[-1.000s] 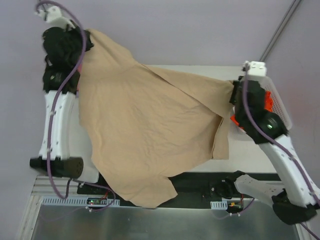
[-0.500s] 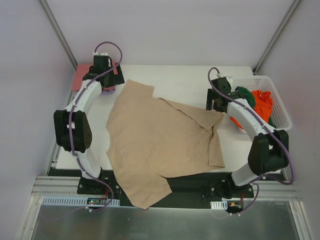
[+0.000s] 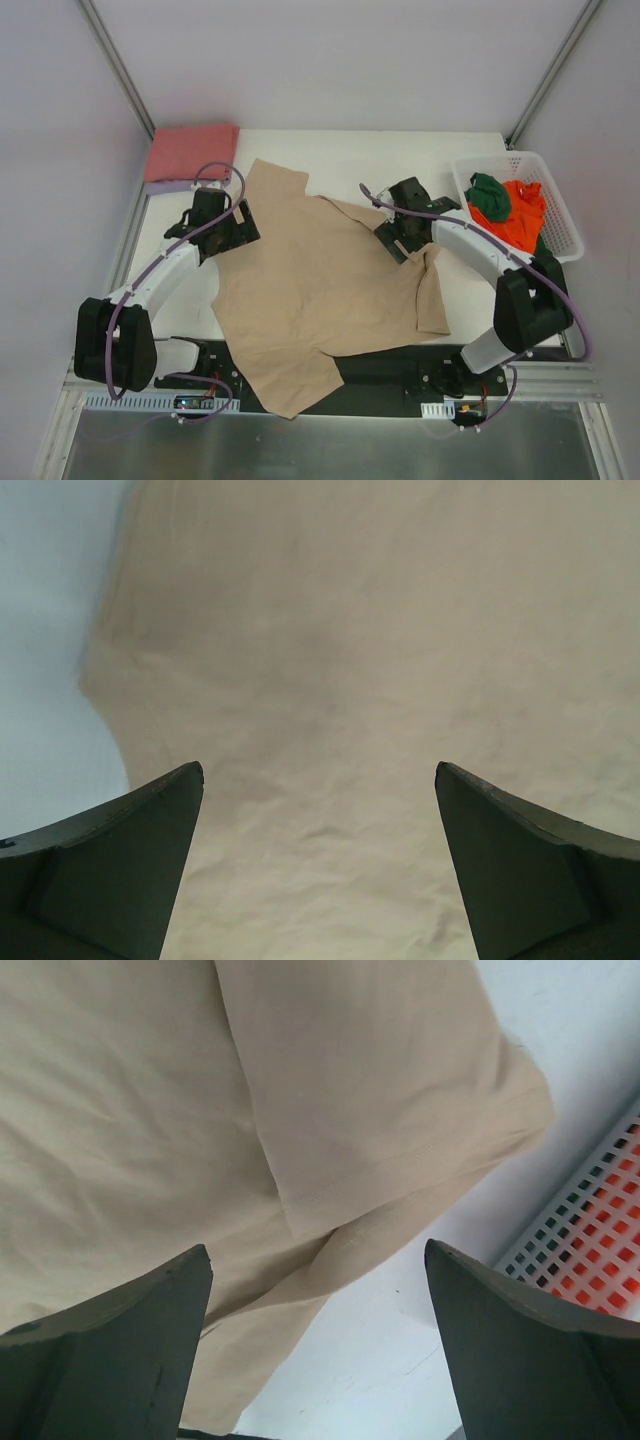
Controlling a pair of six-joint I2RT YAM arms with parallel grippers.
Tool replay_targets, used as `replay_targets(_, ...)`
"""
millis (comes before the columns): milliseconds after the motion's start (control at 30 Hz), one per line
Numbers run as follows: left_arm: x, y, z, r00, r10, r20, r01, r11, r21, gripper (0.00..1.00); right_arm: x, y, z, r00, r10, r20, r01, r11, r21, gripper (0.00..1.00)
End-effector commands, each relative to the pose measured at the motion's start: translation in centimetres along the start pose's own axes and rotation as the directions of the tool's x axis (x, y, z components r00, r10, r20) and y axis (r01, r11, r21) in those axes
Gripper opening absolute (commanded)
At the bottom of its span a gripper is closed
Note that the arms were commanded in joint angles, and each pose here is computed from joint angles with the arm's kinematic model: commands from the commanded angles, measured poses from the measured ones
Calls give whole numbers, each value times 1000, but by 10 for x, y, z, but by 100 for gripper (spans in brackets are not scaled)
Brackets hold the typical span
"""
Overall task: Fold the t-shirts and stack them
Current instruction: Flatten out the tshirt
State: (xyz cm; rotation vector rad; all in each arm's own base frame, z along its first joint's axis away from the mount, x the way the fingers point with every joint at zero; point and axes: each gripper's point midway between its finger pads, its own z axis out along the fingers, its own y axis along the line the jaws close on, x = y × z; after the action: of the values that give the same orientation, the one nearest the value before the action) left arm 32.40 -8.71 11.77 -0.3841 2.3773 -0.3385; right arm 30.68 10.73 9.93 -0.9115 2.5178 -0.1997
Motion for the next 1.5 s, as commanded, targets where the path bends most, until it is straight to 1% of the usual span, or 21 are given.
replay_targets(0,33,19,14,993,-113,-41,110,992,-58,99,6,4,15,982,-157,-101,149,985,-81,87)
replay_targets(67,42,34,22,991,-125,-51,118,985,-128,99,9,0,29,972,-170,-160,162,985,-62,85)
replay_targets(133,50,40,28,989,-132,-73,119,981,-153,99,13,-10,37,960,-179,-215,181,983,-12,82)
replay_targets(233,57,52,35,987,-134,-89,113,971,-211,99,13,-20,46,951,-174,-256,190,981,39,77)
replay_targets(333,62,69,39,986,-132,-101,98,953,-287,99,13,-27,54,950,-158,-271,181,982,61,68)
replay_targets(433,68,78,42,982,-143,-121,98,943,-318,99,13,-35,59,948,-139,-286,166,983,73,55)
replay_targets(467,68,81,42,982,-142,-123,94,940,-328,99,12,-37,60,950,-130,-283,157,985,75,47)
replay_targets(500,69,82,43,983,-138,-125,89,938,-335,99,11,-39,61,952,-126,-281,152,986,73,42)
replay_targets(567,68,84,44,983,-133,-128,82,936,-342,99,7,-41,62,958,-113,-265,137,988,75,29)
replay_targets(667,64,87,45,986,-109,-125,59,934,-353,99,0,-38,62,969,-98,-225,108,994,33,14)
replay_targets(767,57,94,43,988,-102,-114,53,925,-375,99,-8,-42,62,981,-71,-183,80,996,42,4)
replay_targets(867,52,94,43,989,-103,-109,55,926,-372,99,-24,-61,61,991,-15,-131,32,991,128,2)
replay_targets(1033,45,92,45,991,-83,-105,38,929,-369,99,-56,-116,59,992,103,-70,-80,956,283,5)
replay_targets(1100,44,92,46,991,-74,-111,28,929,-369,99,-68,-144,61,987,154,-48,-127,925,359,6)
replay_targets(1200,40,90,48,991,-62,-121,14,930,-367,99,-92,-186,73,971,240,5,-216,865,453,12)
replay_targets(1233,40,89,48,990,-60,-127,9,930,-367,99,-100,-200,77,963,267,27,-246,839,485,21)
replay_targets(1267,38,88,49,990,-54,-131,2,931,-364,99,-107,-214,81,956,288,48,-271,815,513,33)
replay_targets(1333,33,85,50,990,-47,-132,-4,934,-357,99,-121,-229,91,955,292,61,-275,786,554,71)
replay_targets(1367,31,84,49,990,-43,-133,-7,935,-355,99,-130,-235,83,955,288,76,-280,776,565,79)
replay_targets(1433,27,81,48,991,-34,-131,-14,938,-346,99,-145,-236,61,958,269,102,-277,768,577,88)
replay_targets(1467,24,80,48,991,-32,-127,-13,940,-342,99,-147,-234,50,959,261,110,-274,759,591,96)
